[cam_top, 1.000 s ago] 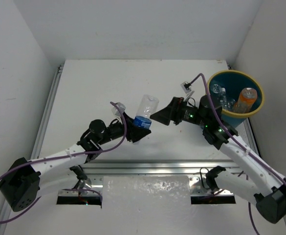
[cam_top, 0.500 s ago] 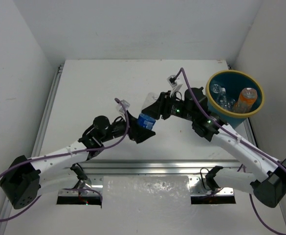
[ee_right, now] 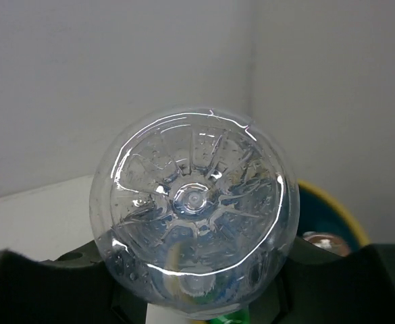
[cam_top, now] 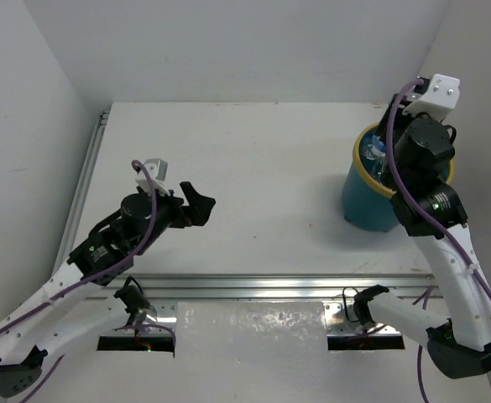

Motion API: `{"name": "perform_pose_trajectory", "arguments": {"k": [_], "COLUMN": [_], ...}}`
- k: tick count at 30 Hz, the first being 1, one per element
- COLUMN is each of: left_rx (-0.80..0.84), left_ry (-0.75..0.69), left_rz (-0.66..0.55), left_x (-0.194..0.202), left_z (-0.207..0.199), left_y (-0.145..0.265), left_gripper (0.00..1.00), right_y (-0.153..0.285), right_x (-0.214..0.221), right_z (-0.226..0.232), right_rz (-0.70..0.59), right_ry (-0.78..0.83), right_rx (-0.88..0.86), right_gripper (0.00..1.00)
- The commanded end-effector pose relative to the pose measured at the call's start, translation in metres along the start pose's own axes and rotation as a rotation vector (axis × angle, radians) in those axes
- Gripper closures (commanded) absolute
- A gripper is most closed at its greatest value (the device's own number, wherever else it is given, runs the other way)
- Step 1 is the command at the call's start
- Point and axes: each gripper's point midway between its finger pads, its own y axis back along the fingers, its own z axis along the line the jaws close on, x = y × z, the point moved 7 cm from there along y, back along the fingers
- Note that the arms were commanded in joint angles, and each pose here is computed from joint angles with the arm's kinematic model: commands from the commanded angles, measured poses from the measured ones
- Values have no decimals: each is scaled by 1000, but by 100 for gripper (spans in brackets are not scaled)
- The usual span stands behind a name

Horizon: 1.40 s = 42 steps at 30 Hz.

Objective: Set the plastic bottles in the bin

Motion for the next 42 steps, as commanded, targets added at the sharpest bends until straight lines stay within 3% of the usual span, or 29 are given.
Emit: {"name": "perform_pose_trajectory", "arguments": {"k": [1, 5, 7, 8, 9, 10, 11, 18, 21, 24, 27, 33, 42], "left_rx": [-64, -93, -72, -71, -89, -92, -94, -190, -299, -384, -540, -727, -632], "left_ry": [-114, -149, -147, -150, -150, -150, -151, -150, -146, -82, -5, 43, 17], "left_rz": [22, 15, 10, 2, -6, -4, -1, 13, 29, 9, -80, -340, -413], "left_x": [-2, 9, 9, 7, 5, 6, 6, 5, -3, -31, -66, -104, -98], "left_z": [16, 29, 27, 26, 28, 28, 29, 33, 40, 62, 94, 116, 98], "left_y": [19, 19, 20, 20, 21, 20, 20, 9, -7, -26, -24, 22, 64], "left_gripper": [0, 0, 0, 0, 0, 0, 0, 0, 0, 0, 0, 0, 0], "right_y": [-17, -39, -43, -43, -43, -43, -44, -50, -45, -26, -1, 76, 167], "right_x": [-3, 14, 27, 33, 35, 37, 41, 37, 24, 19, 30, 63, 59], "right_z": [-40, -44, -42, -40, -40, -42, -42, -54, -49, -31, -24, -53, -86], "right_rz": [-37, 12, 70, 91, 96, 99, 120, 275, 339, 414, 460, 408, 224], "right_ry": [158, 193, 169, 142, 130, 121, 124, 22, -5, -31, -55, 1, 0], "right_rx": [293, 330, 317, 293, 288, 300, 305, 280, 172, -53, -198, -278, -349], "right_gripper": [100, 94, 82, 71, 27, 4, 1, 1, 1, 1, 1, 1, 1]}}
